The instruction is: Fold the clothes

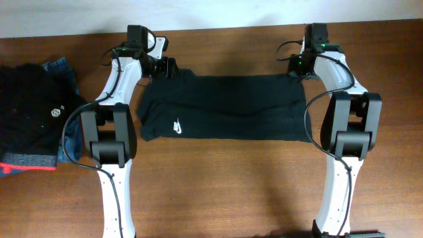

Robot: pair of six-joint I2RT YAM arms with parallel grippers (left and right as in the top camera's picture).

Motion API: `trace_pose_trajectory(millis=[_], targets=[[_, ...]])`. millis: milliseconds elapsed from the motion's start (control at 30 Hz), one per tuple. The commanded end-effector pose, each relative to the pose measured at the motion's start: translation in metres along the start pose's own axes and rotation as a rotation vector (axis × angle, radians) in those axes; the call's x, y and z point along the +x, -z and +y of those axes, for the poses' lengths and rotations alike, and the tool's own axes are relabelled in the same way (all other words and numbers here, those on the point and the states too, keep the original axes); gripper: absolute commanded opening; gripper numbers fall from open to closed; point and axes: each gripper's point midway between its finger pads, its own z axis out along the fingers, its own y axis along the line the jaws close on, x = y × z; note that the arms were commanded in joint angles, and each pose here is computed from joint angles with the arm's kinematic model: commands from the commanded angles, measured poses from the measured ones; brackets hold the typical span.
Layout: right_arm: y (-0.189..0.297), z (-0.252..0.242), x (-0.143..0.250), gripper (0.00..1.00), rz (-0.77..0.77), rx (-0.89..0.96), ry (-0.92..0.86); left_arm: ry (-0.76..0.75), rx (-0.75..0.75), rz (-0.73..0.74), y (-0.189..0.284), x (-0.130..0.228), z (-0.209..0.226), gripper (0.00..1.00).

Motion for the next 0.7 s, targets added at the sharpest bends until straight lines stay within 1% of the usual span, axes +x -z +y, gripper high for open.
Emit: trace_pose_trajectory(millis=[0, 267, 500, 667], targets=[[-0.039, 0.000, 0.052, 0.04, 0.149, 0.007, 0.000, 0.017, 0.017, 0.047, -0.019, 0.016, 0.000, 0.82], [-0.039, 0.000, 0.054, 0.04, 0.159, 0.009, 0.000, 0.019, 0.015, 0.053, -0.022, 0.019, 0.001, 0.83], [-0.038, -0.001, 0.057, 0.04, 0.173, 0.011, 0.000, 0.027, -0.042, 0.088, -0.034, 0.032, 0.015, 0.82], [-0.038, -0.001, 0.059, 0.04, 0.179, 0.012, 0.000, 0.029, -0.042, 0.093, -0.036, 0.034, 0.015, 0.83]])
